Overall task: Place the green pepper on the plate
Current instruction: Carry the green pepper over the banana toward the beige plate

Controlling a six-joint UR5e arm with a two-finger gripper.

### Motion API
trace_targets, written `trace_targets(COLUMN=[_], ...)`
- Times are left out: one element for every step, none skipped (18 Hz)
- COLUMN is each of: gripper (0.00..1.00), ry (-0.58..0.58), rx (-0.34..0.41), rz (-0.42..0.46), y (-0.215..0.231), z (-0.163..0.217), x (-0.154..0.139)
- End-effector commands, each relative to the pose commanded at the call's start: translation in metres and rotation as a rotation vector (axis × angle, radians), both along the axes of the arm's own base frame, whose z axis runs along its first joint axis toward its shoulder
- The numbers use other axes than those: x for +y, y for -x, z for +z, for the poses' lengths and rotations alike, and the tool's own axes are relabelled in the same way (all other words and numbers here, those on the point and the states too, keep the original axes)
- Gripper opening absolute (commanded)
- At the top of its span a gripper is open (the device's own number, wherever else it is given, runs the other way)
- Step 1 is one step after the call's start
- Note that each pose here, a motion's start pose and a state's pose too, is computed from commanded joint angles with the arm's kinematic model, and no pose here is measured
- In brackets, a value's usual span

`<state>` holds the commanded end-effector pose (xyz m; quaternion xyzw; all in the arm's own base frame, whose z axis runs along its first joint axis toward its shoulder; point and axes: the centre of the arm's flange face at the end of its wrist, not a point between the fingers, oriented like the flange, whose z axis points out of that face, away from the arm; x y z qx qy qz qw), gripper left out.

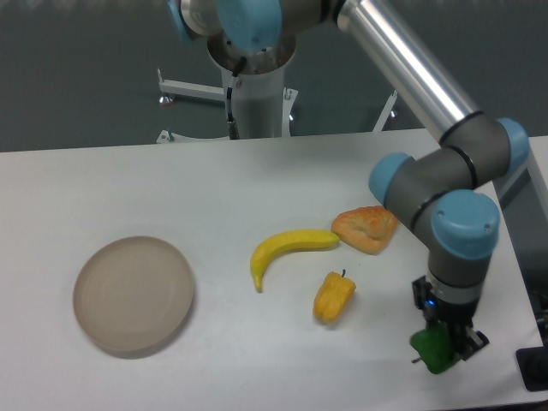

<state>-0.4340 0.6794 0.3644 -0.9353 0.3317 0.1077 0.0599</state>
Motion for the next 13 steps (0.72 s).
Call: trace_targets(gripper=[0.33, 0.33, 0.33, 0.33, 0.33, 0.33, 0.33, 0.33, 0.33, 0.33, 0.33, 0.33, 0.33], ry=[0.003, 0.001, -0.002, -0.005, -0.008, -0.019, -0.025, -0.028, -0.029, -0.029, -0.022, -0.011, -0.009], rx=[-0.015, -0.032, -0.066, -0.097, -0.124, -0.147, -0.177, -0.206, -0.226, -0.235, -0.247, -0.261, -0.270], rz=[0.020, 0.041, 0.060, 0.083, 0.106, 0.127, 0.151, 0.176, 0.201, 0.214, 0.230, 0.259, 0.294], y=[-0.016, -0.031, -0.050, -0.068, -0.088, -0.110, -0.134, -0.157, -0.179, -0.203, -0.229, -0.250, -0.268], z=[0.006, 0.013, 0.017, 0.021, 0.025, 0.031, 0.032, 0.030, 0.031, 0.033, 0.031, 0.023, 0.016], x=[-0.004, -0.007, -0.008, -0.008, -0.008, -0.007, -0.005, -0.002, 0.000, 0.003, 0.008, 0.010, 0.010])
